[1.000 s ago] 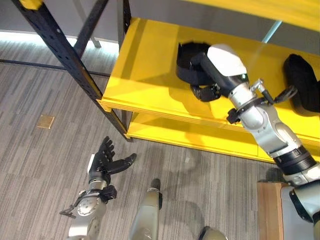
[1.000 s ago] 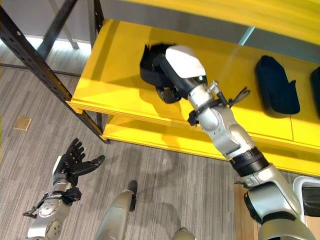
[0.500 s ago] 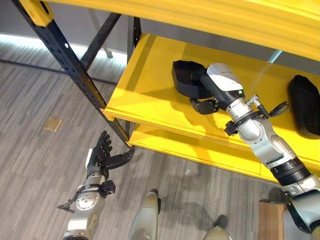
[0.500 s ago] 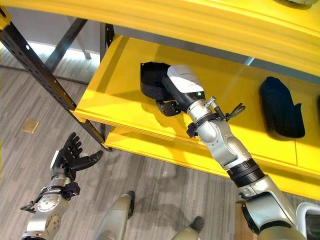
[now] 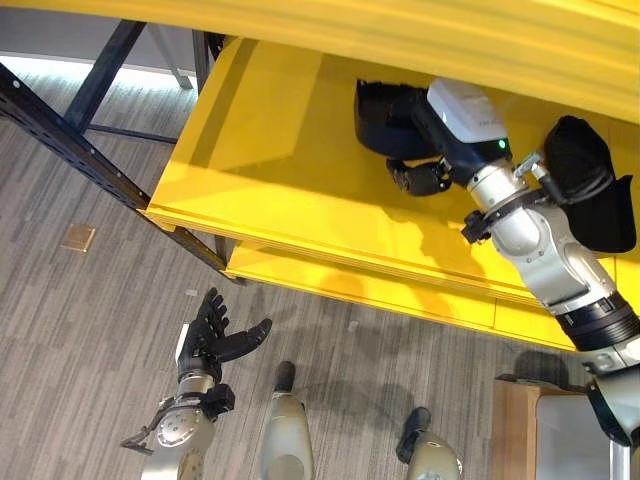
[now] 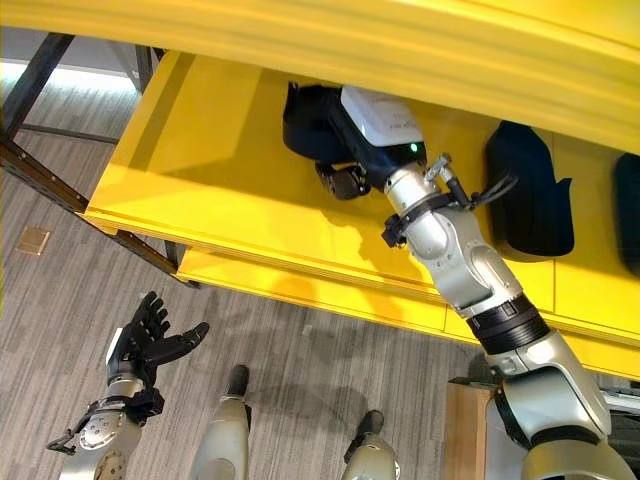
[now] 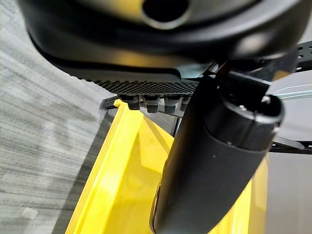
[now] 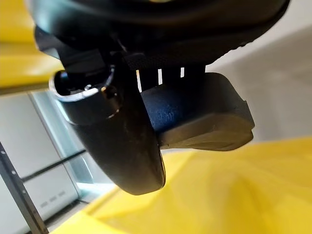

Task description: Move parts from the plastic box to the shelf.

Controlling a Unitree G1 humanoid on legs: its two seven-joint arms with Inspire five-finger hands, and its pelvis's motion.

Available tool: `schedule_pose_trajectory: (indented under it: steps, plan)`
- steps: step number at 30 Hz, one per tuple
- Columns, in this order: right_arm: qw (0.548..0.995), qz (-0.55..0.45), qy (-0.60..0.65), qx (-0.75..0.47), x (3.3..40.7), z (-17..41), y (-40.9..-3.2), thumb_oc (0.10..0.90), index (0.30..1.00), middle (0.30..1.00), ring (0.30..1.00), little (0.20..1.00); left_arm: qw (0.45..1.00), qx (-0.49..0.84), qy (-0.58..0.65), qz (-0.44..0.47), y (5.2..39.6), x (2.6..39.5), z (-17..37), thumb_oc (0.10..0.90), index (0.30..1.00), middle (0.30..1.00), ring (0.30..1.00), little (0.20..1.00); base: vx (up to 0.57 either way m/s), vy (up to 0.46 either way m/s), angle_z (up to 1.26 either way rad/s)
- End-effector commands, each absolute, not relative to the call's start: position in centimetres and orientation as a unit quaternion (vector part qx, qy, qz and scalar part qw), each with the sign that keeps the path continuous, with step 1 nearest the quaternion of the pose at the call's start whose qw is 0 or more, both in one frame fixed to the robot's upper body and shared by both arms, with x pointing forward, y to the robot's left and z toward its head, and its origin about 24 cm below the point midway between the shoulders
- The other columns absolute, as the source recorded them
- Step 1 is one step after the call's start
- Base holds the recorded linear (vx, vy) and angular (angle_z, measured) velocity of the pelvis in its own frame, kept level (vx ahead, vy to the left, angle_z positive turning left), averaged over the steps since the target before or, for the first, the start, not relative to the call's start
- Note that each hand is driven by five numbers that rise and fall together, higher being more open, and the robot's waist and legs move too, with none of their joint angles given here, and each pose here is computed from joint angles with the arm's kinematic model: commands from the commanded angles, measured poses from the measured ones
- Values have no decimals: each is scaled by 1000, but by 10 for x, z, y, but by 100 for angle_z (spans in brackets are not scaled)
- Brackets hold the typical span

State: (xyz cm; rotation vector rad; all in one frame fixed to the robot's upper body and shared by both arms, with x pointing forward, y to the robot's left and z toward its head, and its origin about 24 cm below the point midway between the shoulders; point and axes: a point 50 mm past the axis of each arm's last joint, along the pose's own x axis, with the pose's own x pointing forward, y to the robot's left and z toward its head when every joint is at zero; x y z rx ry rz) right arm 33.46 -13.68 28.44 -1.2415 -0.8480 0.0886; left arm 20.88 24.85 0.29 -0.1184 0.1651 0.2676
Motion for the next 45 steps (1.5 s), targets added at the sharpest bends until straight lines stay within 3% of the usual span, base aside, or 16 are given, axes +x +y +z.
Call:
schedule_pose_trajectory:
  steps: [1,11,24,45]
  plan:
    - [678,-34,-533,-504,309,360,-119,400,300,300,300,300,992,-50,-17,111,253,216,43,900,1000,1000,1000,1000,-99,-1,-10]
    - [734,-28,-469,-490,344,359,-119,400,300,300,300,300,994,-54,-30,88,247,222,48,900,1000,1000,1000,1000,-61,14,-6]
    - [794,-66,-323,-511,383,332,-172,400,300,300,300,300,994,-75,-38,71,237,230,51,900,1000,1000,1000,1000,-35,50,-2]
    - [766,-94,-186,-608,397,297,-229,400,300,300,300,300,994,-77,-31,64,235,230,47,900,1000,1000,1000,1000,0,8,-2]
